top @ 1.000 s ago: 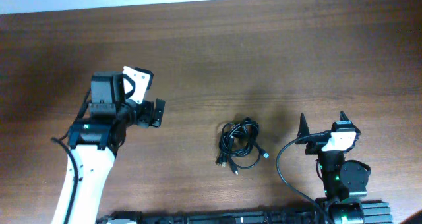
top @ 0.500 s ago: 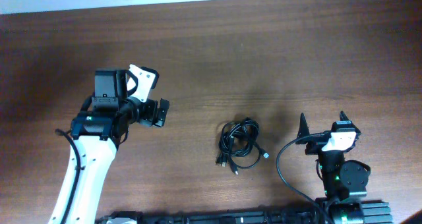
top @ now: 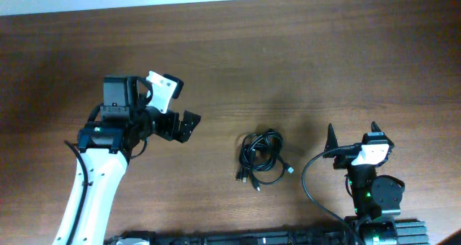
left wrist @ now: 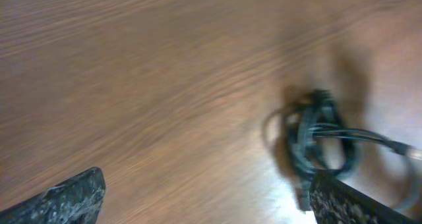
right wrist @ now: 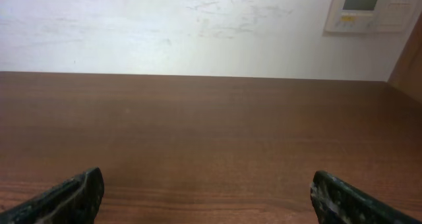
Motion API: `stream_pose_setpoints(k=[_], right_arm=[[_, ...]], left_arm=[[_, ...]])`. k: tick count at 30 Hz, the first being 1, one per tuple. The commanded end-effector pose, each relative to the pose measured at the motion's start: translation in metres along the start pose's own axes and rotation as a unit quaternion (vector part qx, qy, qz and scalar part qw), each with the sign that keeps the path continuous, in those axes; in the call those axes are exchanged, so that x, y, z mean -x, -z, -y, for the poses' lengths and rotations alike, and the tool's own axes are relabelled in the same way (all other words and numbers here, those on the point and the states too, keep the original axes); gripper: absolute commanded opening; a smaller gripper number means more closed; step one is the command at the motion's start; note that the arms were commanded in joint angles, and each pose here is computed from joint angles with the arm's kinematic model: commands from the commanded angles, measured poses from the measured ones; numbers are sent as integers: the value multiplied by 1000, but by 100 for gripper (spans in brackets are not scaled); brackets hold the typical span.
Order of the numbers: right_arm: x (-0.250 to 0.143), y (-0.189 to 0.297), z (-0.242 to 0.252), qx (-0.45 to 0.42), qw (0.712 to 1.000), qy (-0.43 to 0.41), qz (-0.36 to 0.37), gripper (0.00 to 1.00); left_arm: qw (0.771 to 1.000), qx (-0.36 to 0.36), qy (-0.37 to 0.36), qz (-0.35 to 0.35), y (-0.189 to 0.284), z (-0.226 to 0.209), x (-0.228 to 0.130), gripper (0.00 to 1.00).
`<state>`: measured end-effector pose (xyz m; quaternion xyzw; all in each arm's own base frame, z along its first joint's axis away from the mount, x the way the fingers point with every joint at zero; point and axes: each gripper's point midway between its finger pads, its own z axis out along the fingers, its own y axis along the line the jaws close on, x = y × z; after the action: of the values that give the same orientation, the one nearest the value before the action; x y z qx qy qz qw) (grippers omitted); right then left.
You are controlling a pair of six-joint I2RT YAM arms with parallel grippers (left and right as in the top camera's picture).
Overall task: Untangle cables
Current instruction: 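Move the left gripper over the black cable bundle and lower it, then grasp the black cable bundle with the left gripper and lift it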
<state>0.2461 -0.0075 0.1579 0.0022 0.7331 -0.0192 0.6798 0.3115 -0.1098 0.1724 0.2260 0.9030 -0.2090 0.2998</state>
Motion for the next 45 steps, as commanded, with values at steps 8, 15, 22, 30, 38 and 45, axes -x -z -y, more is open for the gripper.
stream_pose_setpoints(k=[8,15,22,30,38,45], right_arm=[[3,0,1,-4,1000,-4,9,99],[27,4,-1,5,996,-82,36,99],[65,27,2,-1,994,-108,-6,99],[101,40,-2,4,987,-110,-116,99],[113,18,-49,131,961,-134,-206,99],[97,11,-87,238,920,-167,-264,99]], left_arm=[[993,-115,26,-27,1,48,-9,99],[987,-71,74,-127,-39,71,-37,99],[974,-19,96,-203,-75,78,-67,99],[970,-29,77,-231,-105,89,-81,99],[971,-45,75,-224,-108,95,-77,99],[973,-19,35,-227,-114,104,-82,99]])
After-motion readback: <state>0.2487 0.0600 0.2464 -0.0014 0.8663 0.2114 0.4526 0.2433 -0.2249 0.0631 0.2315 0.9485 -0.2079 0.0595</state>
